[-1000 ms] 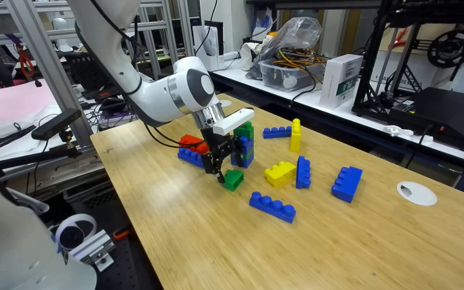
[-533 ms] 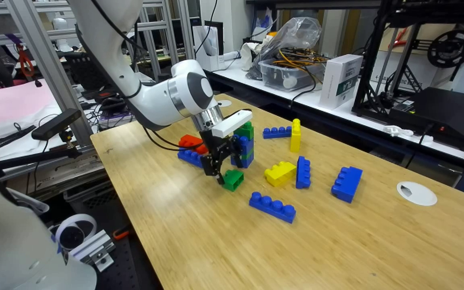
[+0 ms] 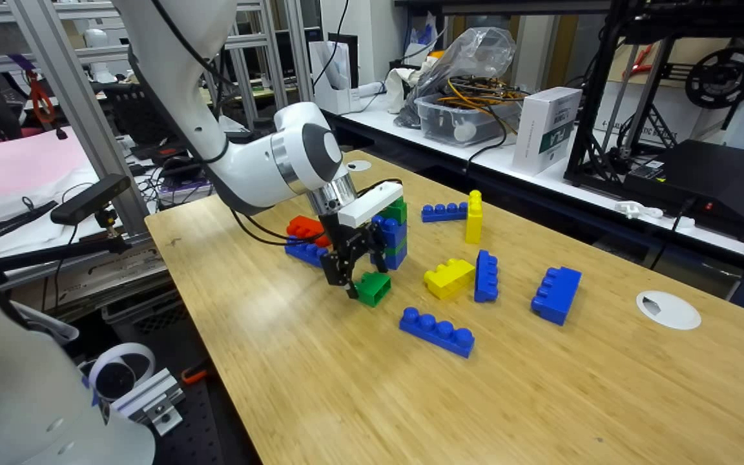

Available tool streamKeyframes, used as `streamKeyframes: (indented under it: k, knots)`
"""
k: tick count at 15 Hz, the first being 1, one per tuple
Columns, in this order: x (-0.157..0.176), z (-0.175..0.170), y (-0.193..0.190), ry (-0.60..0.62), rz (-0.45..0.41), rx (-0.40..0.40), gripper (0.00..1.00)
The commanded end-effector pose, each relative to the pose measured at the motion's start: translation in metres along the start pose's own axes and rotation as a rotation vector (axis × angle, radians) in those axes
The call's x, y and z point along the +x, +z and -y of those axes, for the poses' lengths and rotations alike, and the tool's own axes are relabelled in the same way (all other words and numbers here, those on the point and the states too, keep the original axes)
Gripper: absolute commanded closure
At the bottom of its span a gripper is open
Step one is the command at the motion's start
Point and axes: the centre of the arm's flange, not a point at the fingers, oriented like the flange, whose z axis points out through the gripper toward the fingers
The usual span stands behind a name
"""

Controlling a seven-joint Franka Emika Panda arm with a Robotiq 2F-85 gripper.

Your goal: Put the green blocks on top of the stack

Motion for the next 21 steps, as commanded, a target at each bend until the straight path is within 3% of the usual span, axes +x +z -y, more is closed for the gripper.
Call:
streamKeyframes:
  k: [1,4,9,15,21]
  knots:
    - [0.001,0.001,0.007,0.002,0.004,-0.042,0.34]
    - [0.001,0.002,0.006,0.006,0.015,-0.055,0.56]
    - [-0.018,0.009,-0.012,0.118,-0.038,0.008,0.56]
    - [-0.075,0.019,-0.060,0.404,-0.194,0.122,0.56]
    - [-0.114,0.024,-0.121,0.568,-0.364,0.212,0.56]
